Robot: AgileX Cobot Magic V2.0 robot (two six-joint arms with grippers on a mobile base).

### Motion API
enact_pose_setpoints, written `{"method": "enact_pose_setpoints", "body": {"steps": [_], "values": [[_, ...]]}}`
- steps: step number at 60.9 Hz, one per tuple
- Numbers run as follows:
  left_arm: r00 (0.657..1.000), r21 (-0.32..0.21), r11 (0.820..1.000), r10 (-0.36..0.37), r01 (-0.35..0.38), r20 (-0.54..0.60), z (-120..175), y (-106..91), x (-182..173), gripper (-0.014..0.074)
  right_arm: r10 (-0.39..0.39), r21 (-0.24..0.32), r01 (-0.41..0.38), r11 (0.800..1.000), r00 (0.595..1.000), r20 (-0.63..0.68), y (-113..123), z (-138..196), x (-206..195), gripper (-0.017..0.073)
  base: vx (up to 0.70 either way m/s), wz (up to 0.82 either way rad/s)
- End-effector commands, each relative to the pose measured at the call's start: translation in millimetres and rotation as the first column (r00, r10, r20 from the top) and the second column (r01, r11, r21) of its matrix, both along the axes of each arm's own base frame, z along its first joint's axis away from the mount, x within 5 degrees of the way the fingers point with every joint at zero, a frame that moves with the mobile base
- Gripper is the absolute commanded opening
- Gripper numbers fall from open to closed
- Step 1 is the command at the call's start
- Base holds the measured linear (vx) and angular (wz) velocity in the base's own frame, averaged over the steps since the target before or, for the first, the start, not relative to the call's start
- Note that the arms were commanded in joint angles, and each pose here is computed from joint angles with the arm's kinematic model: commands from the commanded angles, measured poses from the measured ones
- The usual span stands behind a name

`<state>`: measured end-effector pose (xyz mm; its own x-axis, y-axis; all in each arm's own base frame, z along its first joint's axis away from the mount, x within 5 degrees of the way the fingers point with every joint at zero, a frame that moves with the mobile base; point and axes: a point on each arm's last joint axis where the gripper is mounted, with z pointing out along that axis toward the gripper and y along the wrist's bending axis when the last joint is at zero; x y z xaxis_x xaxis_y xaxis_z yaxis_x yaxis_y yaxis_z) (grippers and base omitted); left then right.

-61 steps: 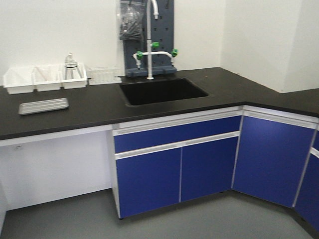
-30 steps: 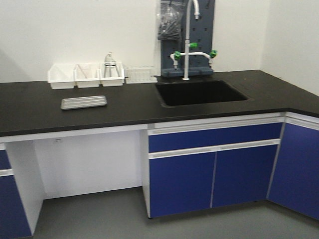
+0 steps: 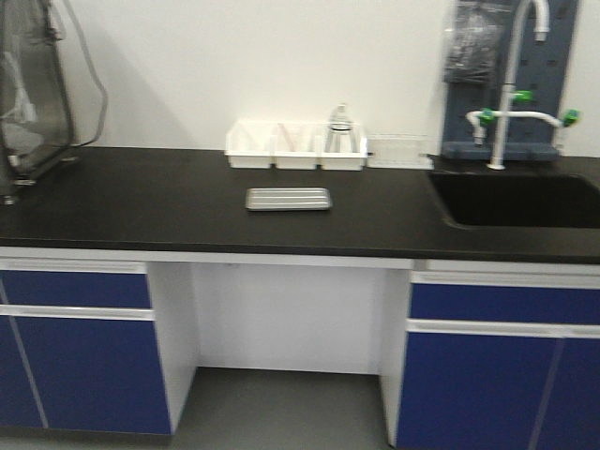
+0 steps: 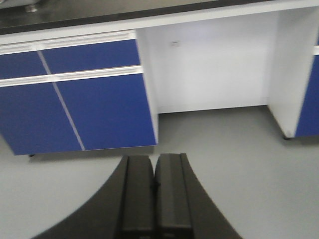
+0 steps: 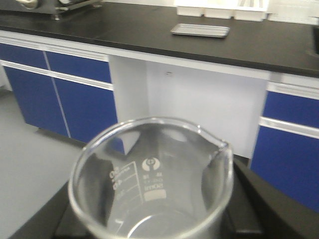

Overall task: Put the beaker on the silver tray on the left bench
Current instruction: 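Hold the beaker in the right gripper while driving to the silver tray, then carry the beaker with the right gripper toward the silver tray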

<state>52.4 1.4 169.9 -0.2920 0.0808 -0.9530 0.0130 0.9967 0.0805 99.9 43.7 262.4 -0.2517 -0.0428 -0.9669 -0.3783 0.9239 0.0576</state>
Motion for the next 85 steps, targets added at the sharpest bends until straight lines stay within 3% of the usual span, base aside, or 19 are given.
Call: {"method": "enact_pose_setpoints", "body": {"steps": [1,33,85], "values": [[0.998,-0.005,1.000,-0.009,0.010,0.063,0.3,-0.8,1.8,0.0001,0.023,0.032,-0.026,0.999,0.995,0.097,2.9,16.0,1.5,-0.0011,0.27,0.51],[0.998,-0.005,1.000,-0.009,0.010,0.063,0.3,-0.8,1.8,0.0001,0.023,0.032,-0.026,0.999,0.995,0.097,2.9,16.0,1.5,-0.0011,0.35,0.29],[0.998,-0.005,1.000,-0.009,0.010,0.063,0.3,-0.8,1.8,0.0001,0.023,0.032,-0.026,0.999,0.995,0.097,2.9,16.0,1.5,-0.0011,0.45,-0.21]]}}
